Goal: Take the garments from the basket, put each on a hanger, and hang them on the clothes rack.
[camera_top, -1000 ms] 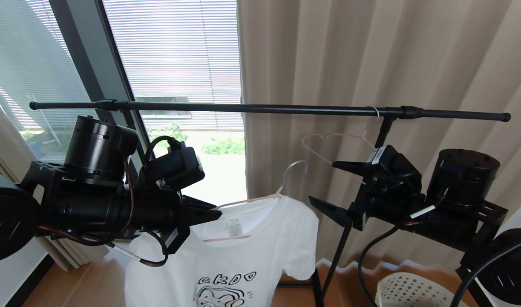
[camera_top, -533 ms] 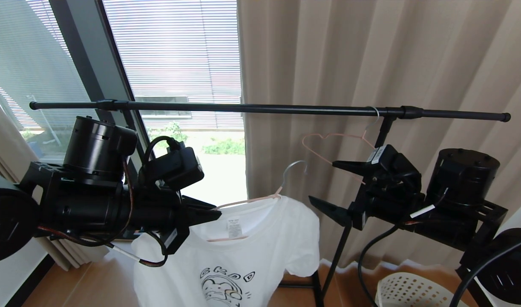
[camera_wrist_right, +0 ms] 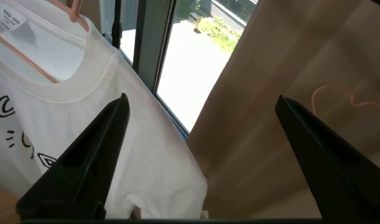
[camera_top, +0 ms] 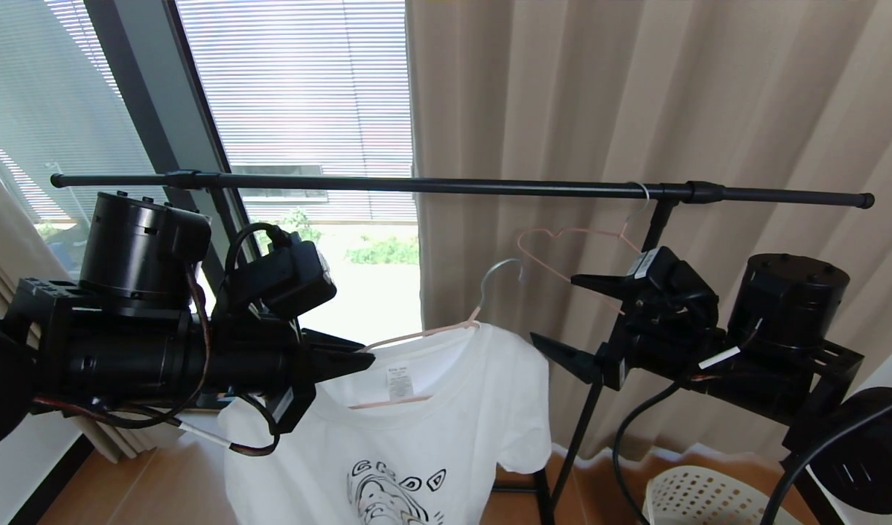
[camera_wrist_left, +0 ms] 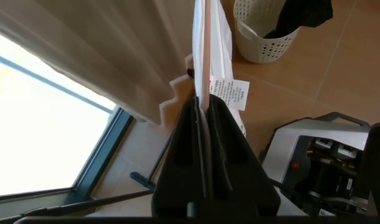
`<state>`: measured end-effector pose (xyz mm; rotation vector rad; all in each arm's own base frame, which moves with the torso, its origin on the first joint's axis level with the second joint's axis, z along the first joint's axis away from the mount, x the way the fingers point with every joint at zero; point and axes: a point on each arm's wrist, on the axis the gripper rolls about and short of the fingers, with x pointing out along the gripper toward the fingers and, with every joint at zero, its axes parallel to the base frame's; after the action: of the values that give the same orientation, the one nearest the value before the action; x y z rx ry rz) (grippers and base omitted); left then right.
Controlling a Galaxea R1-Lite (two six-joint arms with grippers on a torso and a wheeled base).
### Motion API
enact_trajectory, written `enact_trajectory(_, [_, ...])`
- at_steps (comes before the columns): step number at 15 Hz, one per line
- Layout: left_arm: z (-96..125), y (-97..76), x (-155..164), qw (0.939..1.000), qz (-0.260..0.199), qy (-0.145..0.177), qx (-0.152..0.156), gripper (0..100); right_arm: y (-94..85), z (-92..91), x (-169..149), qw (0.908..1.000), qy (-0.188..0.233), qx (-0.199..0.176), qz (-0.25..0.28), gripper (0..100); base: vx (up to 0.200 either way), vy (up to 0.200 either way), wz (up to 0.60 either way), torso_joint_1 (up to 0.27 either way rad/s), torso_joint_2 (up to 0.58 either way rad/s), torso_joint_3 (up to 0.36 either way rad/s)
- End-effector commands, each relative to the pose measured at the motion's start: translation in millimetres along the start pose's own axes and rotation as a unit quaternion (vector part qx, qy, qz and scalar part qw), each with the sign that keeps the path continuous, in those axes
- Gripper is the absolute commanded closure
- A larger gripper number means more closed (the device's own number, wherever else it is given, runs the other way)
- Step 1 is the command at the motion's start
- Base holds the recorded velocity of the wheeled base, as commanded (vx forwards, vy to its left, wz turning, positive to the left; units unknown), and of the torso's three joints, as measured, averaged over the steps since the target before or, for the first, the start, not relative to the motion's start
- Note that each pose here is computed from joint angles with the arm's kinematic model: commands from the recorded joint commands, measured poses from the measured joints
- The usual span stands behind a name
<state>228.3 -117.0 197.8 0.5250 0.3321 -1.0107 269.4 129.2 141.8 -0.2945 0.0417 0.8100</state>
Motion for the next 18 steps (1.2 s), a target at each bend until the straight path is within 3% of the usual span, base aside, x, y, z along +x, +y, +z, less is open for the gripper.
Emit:
enact_trajectory(1, [-1, -2.0, -3, 1.0, 0.002, -0.002, 0.001, 100, -1.1, -2.0, 1, 1.0, 0.003, 0.001, -0.001, 0, 0.0, 0.0, 0.0, 0.0, 0.0, 0.0])
enact_trajectory(7, [4, -9.1, -20, 0.9992, 0.022, -0.033, -0.004, 100, -22.3, -47.9, 10, 0.9974, 0.056, -0.042, 0.017, 0, 0.0, 0.0, 0.0, 0.0, 0.0, 0.0])
enact_trajectory(11, [4, -14.4, -30, 0.9988, 0.027, -0.042, 0.0, 100, -30.6, -60.9, 14, 0.9965, 0.072, -0.042, 0.01, 0, 0.0, 0.0, 0.0, 0.0, 0.0, 0.0])
enact_trajectory(18, [7, -19.6, -42, 0.9978, 0.035, -0.055, 0.008, 100, -29.9, -83.1, 22, 0.9931, 0.099, -0.059, 0.022, 0, 0.0, 0.0, 0.0, 0.0, 0.0, 0.0])
